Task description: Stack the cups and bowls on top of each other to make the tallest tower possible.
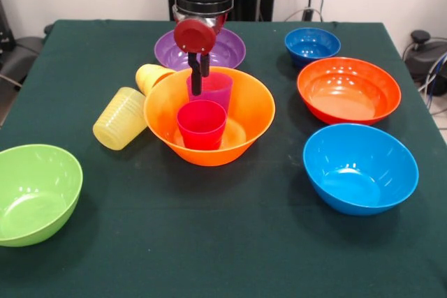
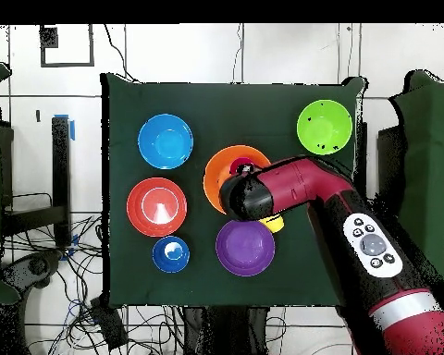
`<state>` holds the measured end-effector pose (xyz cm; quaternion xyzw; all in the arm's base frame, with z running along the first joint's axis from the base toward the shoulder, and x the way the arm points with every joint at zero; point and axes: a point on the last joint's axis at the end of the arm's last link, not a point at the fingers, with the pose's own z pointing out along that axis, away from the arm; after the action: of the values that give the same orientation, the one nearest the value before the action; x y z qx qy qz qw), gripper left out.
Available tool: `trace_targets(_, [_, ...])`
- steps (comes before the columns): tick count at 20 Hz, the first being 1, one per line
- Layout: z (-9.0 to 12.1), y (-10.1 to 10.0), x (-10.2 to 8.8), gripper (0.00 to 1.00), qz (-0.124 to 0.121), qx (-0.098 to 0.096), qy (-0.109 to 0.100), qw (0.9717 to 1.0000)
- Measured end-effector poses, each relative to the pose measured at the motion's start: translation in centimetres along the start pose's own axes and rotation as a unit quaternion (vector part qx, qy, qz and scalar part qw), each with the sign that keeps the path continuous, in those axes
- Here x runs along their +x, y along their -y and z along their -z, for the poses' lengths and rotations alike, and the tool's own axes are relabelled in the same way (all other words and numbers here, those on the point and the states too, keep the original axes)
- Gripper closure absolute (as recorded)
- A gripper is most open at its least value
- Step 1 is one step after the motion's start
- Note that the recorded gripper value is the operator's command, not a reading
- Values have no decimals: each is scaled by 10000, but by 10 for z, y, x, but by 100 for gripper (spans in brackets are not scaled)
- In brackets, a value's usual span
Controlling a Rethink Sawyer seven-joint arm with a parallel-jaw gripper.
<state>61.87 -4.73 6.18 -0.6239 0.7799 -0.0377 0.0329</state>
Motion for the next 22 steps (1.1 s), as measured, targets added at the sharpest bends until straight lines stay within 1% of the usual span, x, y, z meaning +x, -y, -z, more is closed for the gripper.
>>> trace_targets(8, [16, 2, -4, 0, 8, 68, -27, 10000])
trace_targets(13, [25, 4, -7, 0, -47, 81, -10, 10000])
trace_targets(14, [29, 5, -9, 0, -69, 90, 0, 9999])
trace_targets(17, [33, 4, -13, 0, -69, 95, 9, 9999])
trace_targets(22, [44, 3, -29, 0, -33, 104, 43, 9999])
